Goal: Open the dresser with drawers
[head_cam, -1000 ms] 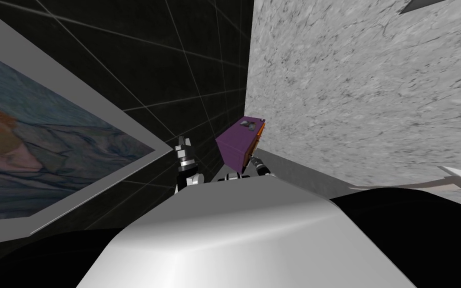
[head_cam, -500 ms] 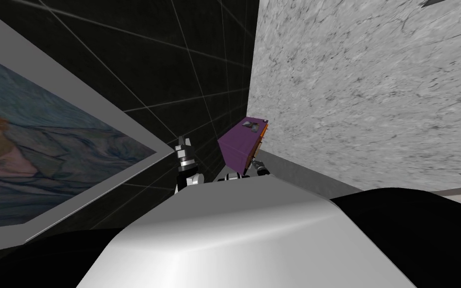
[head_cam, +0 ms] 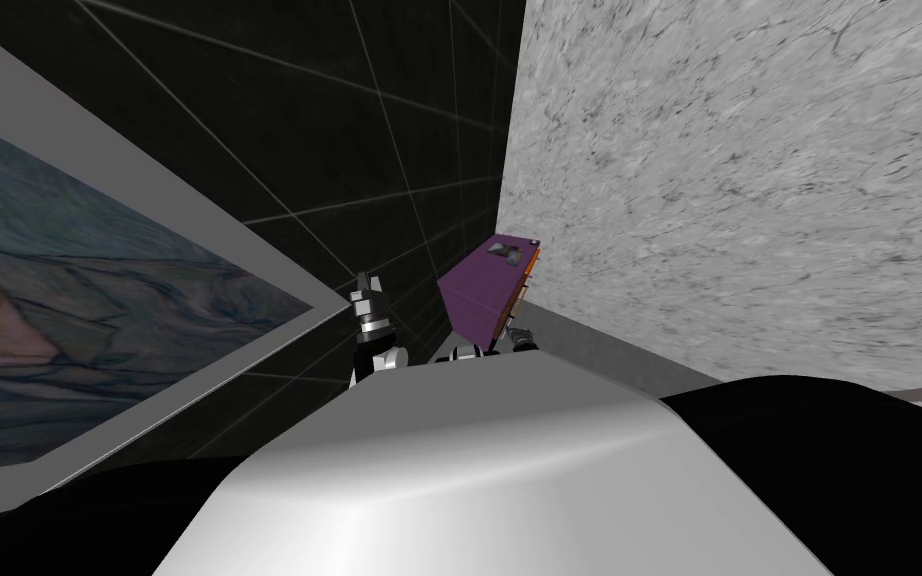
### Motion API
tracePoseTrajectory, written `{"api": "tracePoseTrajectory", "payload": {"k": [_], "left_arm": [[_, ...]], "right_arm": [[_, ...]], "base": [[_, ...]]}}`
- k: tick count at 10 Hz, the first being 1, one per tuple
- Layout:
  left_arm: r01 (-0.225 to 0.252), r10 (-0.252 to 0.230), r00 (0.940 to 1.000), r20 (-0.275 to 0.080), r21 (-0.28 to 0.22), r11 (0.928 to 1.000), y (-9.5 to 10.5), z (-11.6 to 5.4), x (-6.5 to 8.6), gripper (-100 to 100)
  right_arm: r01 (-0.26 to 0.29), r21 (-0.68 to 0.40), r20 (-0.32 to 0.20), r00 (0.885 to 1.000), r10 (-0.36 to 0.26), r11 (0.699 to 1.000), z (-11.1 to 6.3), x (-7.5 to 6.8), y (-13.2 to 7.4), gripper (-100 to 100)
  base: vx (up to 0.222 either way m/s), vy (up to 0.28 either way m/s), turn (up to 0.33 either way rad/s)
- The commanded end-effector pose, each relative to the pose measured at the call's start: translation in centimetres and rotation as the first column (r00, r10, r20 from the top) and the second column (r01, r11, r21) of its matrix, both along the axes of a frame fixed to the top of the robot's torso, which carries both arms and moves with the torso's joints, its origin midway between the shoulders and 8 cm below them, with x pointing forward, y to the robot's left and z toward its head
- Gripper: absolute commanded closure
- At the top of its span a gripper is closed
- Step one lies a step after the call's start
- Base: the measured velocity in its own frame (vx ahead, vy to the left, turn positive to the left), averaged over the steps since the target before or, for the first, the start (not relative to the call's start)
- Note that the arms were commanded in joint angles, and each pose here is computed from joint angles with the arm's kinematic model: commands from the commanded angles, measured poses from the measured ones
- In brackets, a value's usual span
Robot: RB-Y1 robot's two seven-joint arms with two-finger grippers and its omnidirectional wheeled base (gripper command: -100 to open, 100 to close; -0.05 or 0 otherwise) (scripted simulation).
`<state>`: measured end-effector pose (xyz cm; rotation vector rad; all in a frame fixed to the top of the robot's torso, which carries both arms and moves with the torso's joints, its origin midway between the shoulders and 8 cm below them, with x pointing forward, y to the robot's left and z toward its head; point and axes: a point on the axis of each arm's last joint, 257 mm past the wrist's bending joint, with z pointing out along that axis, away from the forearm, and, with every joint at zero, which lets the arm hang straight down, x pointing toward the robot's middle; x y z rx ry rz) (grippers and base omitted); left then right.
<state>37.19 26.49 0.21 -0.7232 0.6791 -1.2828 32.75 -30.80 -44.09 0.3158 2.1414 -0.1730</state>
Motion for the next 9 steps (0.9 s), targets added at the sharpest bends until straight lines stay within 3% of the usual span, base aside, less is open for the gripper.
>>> {"api": "tracePoseTrajectory", "payload": {"k": [1,9], "left_arm": [[0.0,0.0,1.0,0.0,0.0,1.0,0.0,0.0,0.0,0],[0.0,0.0,1.0,0.0,0.0,1.0,0.0,0.0,0.0,0]], "right_arm": [[-0.003,-0.13,-0.091,0.996,-0.009,0.991,-2.32,-2.08,-2.29,-100],[0.011,-0.156,-0.098,0.995,-0.026,0.988,-2.26,-2.33,-2.97,-100]], "base": [[0.004,0.006,-0.018],[0.001,0.002,-0.006]]}}
